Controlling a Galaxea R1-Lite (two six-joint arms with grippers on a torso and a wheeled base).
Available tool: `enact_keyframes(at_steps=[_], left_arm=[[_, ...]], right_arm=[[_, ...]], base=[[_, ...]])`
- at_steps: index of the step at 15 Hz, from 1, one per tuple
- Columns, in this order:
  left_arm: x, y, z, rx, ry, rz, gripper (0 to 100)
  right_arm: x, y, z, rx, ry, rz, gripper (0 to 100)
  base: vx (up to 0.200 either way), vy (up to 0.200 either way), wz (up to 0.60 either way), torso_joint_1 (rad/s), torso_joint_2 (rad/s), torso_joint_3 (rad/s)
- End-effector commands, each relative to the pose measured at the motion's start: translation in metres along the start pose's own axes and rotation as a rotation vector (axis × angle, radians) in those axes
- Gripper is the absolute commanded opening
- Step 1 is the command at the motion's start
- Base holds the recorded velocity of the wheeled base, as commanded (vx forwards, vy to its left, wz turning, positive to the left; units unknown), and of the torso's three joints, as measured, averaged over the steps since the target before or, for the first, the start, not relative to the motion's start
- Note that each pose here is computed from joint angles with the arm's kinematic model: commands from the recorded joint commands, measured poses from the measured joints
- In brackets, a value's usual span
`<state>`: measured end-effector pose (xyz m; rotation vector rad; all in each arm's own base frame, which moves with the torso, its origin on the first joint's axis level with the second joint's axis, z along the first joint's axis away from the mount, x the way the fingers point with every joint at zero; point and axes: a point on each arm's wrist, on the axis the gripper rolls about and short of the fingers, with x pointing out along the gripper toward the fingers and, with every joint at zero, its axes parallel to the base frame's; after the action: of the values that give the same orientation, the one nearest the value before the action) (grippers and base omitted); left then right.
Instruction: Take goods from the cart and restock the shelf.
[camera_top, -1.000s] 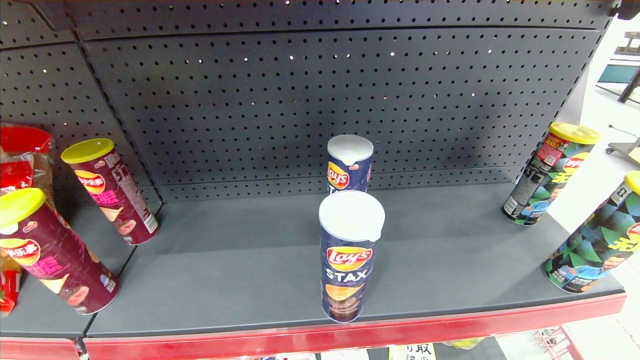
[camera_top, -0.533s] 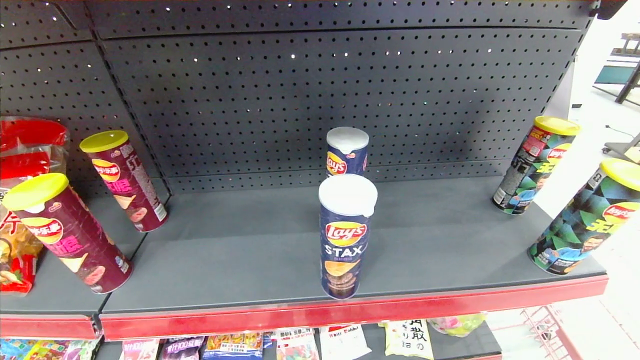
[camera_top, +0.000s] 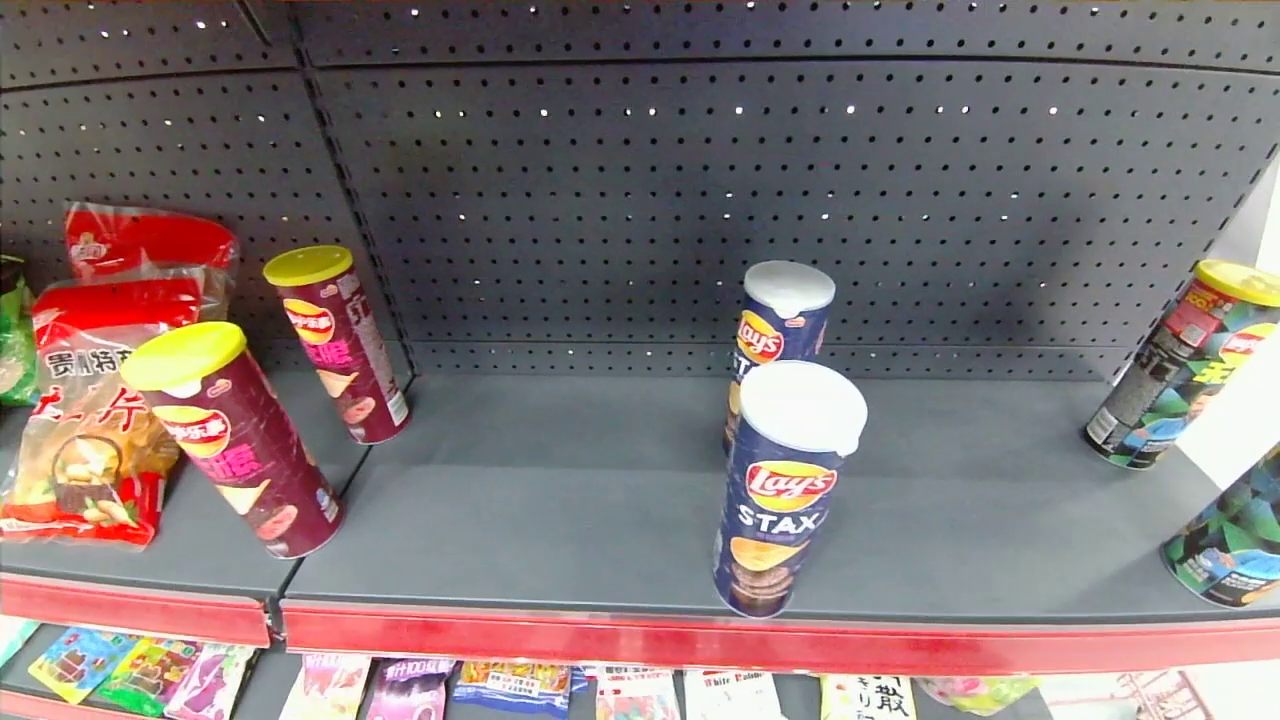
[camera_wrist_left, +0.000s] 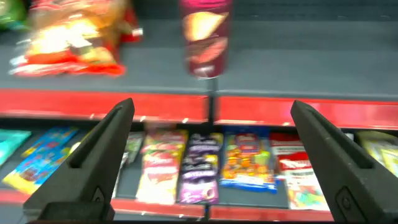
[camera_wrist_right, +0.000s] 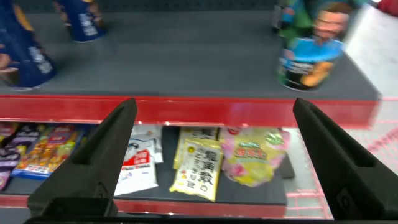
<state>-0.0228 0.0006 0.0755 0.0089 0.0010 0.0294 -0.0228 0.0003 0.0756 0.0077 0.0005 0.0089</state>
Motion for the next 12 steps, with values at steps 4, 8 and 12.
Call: enact_keyframes(at_steps=[4, 8, 12], left_arm=[[0.0, 0.0, -0.0001, 0.002, 0.001, 0.001, 100], [0.0, 0.0, -0.0001, -0.001, 0.001, 0.001, 100], [0.0, 0.0, 0.0, -0.001, -0.001, 0.0, 100]], right_arm=[[0.0, 0.0, -0.0001, 0.0, 0.0, 0.0, 100], [0.0, 0.0, -0.0001, 0.0, 0.0, 0.0, 100], [0.0, 0.0, -0.0001, 0.0, 0.0, 0.002, 100]], base=[[0.0, 0.0, 0.0, 0.0, 0.0, 0.0], [0.0, 0.0, 0.0, 0.0, 0.0, 0.0], [0.0, 0.0, 0.0, 0.0, 0.0, 0.0]])
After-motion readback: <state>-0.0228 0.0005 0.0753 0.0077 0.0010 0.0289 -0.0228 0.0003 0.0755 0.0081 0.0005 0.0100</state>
